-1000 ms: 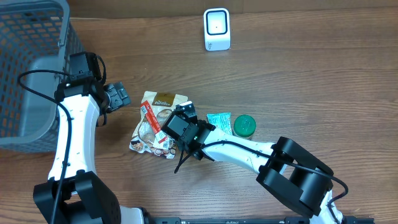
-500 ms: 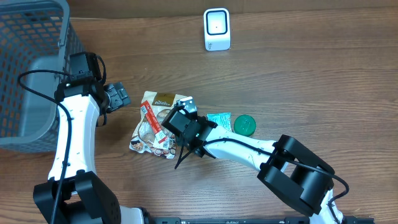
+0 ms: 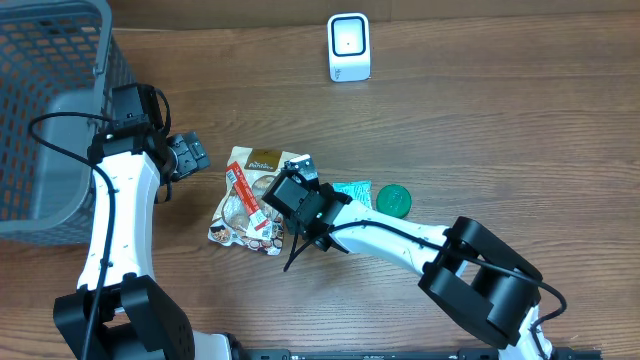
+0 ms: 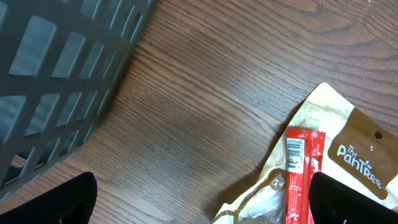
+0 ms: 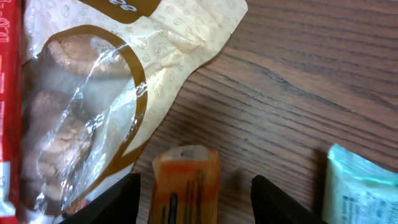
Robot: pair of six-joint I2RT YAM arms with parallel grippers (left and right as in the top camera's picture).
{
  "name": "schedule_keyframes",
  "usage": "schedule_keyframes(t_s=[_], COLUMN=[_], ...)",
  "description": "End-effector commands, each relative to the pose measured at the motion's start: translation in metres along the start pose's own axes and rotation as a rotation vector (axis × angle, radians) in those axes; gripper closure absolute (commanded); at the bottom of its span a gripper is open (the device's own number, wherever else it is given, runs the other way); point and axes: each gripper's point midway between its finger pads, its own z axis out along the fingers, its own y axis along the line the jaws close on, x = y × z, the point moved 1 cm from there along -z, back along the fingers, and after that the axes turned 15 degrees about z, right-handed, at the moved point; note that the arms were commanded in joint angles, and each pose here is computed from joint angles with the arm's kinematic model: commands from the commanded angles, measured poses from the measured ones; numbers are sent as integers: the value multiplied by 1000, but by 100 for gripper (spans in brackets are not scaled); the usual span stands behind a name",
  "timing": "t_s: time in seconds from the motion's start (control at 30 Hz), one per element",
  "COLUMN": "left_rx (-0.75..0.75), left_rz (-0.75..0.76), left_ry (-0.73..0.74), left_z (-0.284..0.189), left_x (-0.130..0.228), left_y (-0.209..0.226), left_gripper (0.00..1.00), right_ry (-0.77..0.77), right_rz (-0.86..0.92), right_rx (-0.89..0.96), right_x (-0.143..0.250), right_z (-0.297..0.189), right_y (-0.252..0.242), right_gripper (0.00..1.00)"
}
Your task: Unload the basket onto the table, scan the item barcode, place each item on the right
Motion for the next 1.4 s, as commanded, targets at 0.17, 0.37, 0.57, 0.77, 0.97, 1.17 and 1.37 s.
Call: schedule_keyframes(t_s=[0.17,0.37,0.57,0.77,0.97,1.17,1.37], left_rx=[-12,-12,-12,-12,-12,-12,-12], left_rz=[11,11,11,11,11,11,11], left_ry=[-13,-13,-13,-13,-13,-13,-13], left_z=[-4,-4,-4,-4,-4,-4,-4], left_x=[-2,-2,-2,-2,-2,-2,-2], left_y=[2,2,2,2,2,2,2], left_gripper=[0,0,0,0,0,0,0], right_ry=[-22,-16,-31,-22,-34,-41,-40], right_rz=[-2,22,150,170,268,264,263], right_rx=[-16,9,13,26,59,74,76], right_x=[-13,-15,-22,-19,-18,-15,-15], right_z=[-21,-30,-42,-42,-41,-38,-37], right_y=[4,-3,-7,-10,-18,-23,-23], right_gripper=[73,75,79,76,75,74,74])
